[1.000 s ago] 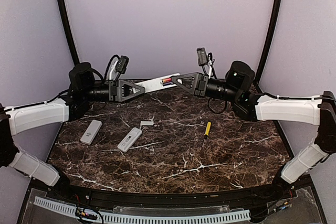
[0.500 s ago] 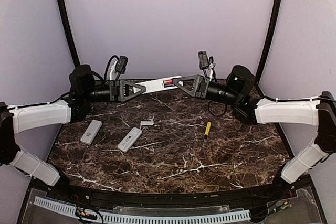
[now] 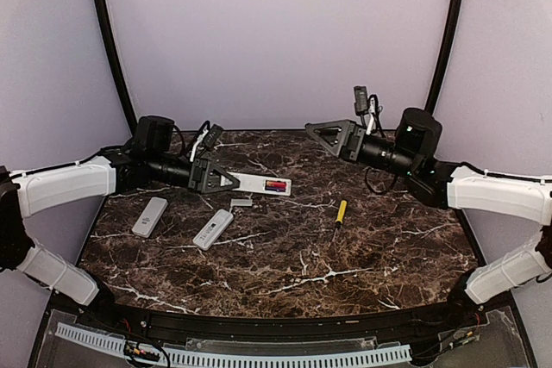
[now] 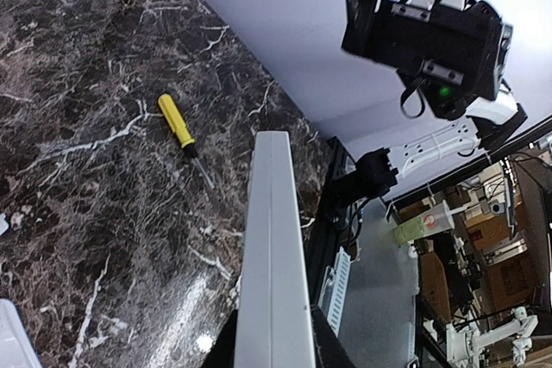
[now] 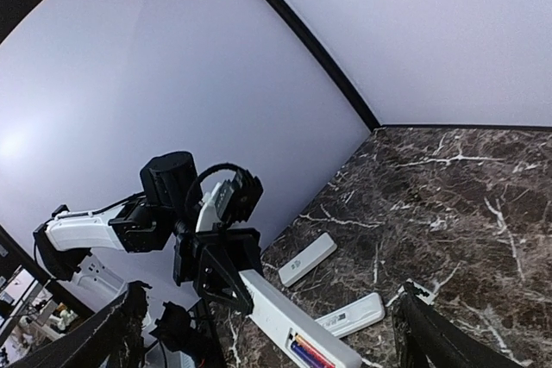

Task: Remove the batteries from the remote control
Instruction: Pass from the right arm to the left, then place the remote control without the battery cover at the center of the board, then pick up the screwdriver from the center of the board.

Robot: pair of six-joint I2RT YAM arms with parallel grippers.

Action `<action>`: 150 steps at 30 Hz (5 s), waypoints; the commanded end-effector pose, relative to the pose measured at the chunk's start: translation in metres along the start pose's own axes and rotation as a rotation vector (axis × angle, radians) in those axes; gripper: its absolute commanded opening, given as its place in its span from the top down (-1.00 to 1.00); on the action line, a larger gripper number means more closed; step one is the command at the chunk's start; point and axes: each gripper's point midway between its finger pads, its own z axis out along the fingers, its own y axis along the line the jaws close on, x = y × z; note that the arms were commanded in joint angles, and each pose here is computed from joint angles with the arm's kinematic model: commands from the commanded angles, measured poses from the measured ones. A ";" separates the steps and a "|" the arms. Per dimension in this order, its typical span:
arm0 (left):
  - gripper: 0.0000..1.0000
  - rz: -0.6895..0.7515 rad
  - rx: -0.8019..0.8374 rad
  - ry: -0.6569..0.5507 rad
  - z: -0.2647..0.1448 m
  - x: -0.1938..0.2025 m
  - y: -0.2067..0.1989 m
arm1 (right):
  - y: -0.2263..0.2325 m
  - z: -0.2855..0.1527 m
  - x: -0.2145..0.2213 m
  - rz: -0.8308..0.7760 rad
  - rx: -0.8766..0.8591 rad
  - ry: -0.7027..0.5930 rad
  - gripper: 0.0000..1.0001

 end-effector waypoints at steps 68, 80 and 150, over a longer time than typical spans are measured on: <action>-0.59 0.079 -0.607 0.296 0.025 -0.004 0.125 | -0.159 -0.061 0.068 0.163 0.796 0.238 -0.71; -0.91 0.140 -0.773 -0.184 -0.093 -0.095 0.074 | -0.212 -0.073 0.115 0.264 1.054 0.404 -0.36; -0.74 0.198 -0.309 -0.350 0.009 -0.071 -0.038 | -0.085 0.001 -0.004 0.133 0.723 0.013 1.00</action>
